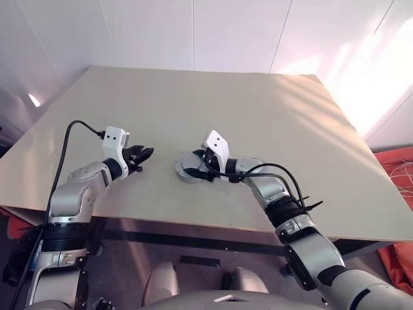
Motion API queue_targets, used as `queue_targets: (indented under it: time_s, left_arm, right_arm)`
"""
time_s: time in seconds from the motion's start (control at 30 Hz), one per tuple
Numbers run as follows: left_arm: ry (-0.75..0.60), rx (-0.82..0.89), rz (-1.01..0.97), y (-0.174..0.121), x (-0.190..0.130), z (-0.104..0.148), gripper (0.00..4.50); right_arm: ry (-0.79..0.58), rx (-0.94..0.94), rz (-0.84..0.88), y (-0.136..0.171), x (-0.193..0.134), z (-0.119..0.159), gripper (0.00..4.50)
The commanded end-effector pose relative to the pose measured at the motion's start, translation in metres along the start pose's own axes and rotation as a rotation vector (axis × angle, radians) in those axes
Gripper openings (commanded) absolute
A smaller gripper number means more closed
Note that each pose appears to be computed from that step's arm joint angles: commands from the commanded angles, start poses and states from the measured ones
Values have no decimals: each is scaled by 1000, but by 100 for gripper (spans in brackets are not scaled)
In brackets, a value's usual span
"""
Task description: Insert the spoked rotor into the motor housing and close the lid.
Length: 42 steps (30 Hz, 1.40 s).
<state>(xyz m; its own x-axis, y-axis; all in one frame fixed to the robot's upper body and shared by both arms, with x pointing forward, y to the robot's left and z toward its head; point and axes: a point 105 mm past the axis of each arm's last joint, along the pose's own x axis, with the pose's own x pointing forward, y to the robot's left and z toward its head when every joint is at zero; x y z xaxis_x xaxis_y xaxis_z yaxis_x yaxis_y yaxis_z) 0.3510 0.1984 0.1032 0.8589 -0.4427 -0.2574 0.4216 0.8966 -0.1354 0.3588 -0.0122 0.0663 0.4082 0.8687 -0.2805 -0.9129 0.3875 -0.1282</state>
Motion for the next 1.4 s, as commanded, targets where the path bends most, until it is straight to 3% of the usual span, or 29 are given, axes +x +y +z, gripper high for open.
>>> queue_targets:
  time_s: [0.03,0.33,0.5,0.6,0.77,0.97,1.17,1.4]
  left_arm:
    - [-55,25,-7,-3,-3,16,202]
    - [-67,-18,-34,-11,0,16,202]
    - [-67,-147,-176,-48,16,12,202]
    - [-89,-212,-250,-65,25,18,150]
    - [-117,-274,-343,-84,34,30,5]
    - [-74,-359,-405,-97,43,24,5]
    - [93,-420,-315,-89,61,-10,5]
    - [247,-496,-249,-82,68,-30,5]
  right_arm:
    - [114,6,-24,-6,-7,-25,313]
    - [185,3,0,-4,-11,-41,313]
    - [182,3,1,-4,-11,-40,313]
    - [182,1,0,-4,-11,-39,313]
    - [182,-3,-8,-5,-11,-39,313]
    - [178,-4,-19,-6,-11,-38,313]
    - [173,-6,-29,-7,-10,-36,313]
    - [170,-14,-48,-9,-11,-35,313]
